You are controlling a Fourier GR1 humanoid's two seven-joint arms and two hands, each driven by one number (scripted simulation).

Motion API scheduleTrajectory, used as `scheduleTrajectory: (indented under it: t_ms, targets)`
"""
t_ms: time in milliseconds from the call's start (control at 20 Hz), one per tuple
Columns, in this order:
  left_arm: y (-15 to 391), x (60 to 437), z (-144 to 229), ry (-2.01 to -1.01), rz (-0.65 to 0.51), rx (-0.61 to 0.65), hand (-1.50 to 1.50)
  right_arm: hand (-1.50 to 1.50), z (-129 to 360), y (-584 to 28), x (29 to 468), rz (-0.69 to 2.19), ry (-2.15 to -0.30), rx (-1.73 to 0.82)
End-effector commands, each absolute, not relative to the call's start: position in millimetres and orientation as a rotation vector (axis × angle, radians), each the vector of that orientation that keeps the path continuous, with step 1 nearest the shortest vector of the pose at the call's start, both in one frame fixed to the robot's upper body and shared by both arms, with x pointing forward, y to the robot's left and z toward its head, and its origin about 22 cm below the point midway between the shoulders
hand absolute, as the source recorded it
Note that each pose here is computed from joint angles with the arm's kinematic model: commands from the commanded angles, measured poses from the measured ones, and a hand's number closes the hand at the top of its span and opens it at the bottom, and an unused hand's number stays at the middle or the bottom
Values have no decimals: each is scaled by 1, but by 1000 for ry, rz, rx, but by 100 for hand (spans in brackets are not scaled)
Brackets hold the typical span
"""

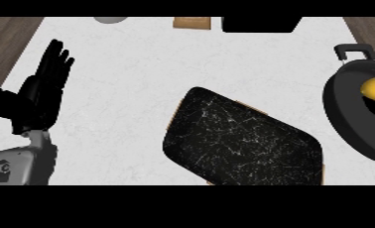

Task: Pick the lemon from the tray and place it in the pot

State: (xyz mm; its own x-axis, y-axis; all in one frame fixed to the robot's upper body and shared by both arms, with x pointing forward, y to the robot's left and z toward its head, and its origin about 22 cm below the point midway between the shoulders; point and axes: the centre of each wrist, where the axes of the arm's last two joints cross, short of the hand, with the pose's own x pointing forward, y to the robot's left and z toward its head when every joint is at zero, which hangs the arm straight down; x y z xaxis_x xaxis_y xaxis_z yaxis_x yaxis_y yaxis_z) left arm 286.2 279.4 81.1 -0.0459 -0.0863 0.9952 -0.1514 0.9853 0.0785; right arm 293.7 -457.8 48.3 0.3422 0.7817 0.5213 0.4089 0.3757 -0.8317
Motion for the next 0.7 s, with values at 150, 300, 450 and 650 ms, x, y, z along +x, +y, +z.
scheduleTrajectory:
  t_ms: [150, 300, 450, 650]
  targets:
    - [264, 284, 84, -1620, 63, 177, 0, -150, 26, -470, 304, 272, -1386, -936]
    - [282, 291, 92, -1631, 76, 192, 0, -150, 25, -468, 307, 129, -1551, -851]
    - [278, 290, 73, -1618, 64, 201, 0, -150, 41, -480, 311, 1, -1628, -773]
    - [288, 290, 79, -1603, 76, 195, 0, -150, 37, -518, 273, -139, -1662, -728]
